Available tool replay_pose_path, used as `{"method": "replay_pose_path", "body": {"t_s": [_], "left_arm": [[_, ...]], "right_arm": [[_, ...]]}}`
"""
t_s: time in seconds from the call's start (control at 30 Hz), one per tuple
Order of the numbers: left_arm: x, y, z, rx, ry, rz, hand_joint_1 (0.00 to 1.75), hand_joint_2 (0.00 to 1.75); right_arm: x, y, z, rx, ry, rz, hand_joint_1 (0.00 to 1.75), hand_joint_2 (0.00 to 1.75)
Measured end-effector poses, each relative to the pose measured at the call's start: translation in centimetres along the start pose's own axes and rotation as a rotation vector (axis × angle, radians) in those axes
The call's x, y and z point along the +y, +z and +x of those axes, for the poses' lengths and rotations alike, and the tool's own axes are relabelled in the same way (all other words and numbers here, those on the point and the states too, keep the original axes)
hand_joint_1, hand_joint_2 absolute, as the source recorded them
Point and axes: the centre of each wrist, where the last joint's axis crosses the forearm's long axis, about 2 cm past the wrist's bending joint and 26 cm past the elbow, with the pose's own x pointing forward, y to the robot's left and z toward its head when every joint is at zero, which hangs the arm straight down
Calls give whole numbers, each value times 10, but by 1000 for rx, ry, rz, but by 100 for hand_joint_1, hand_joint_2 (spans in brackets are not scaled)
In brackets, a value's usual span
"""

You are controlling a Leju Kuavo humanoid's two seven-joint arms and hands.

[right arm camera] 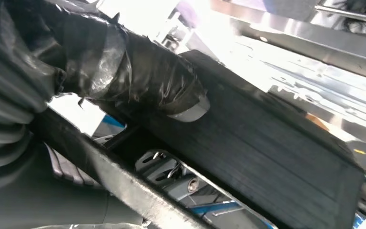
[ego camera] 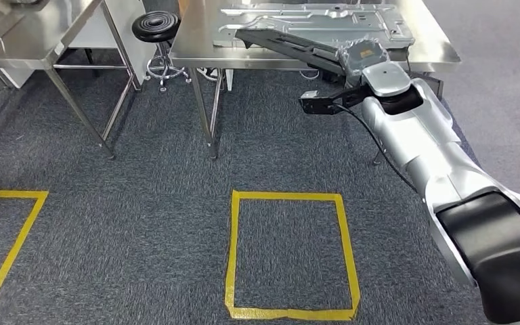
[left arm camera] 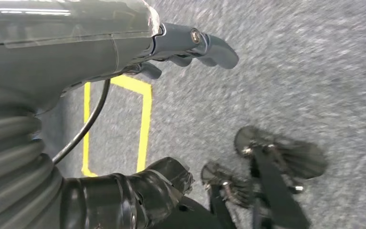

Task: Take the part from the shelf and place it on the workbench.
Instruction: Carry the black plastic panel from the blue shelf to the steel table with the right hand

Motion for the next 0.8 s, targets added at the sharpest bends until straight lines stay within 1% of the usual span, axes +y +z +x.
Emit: {"method": "replay_pose_path", "body": {"t_s": [0.3,0.47,0.63,0.8], "left_arm": [[1,0,1,-2,0,1,0,175],[-1,1,-2,10,14,2,0,175],[0,-1,3,-1,34,8,0,175],[0,-1,3,0,40,9,0,175]], "right_arm": [[-2,1,-5,4,-3,-3,175,175],[0,1,-5,4,-3,10,175,175],[-3,1,-7,6,1,6,175,175],[-5,1,-8,11,2,0,175,175]]}}
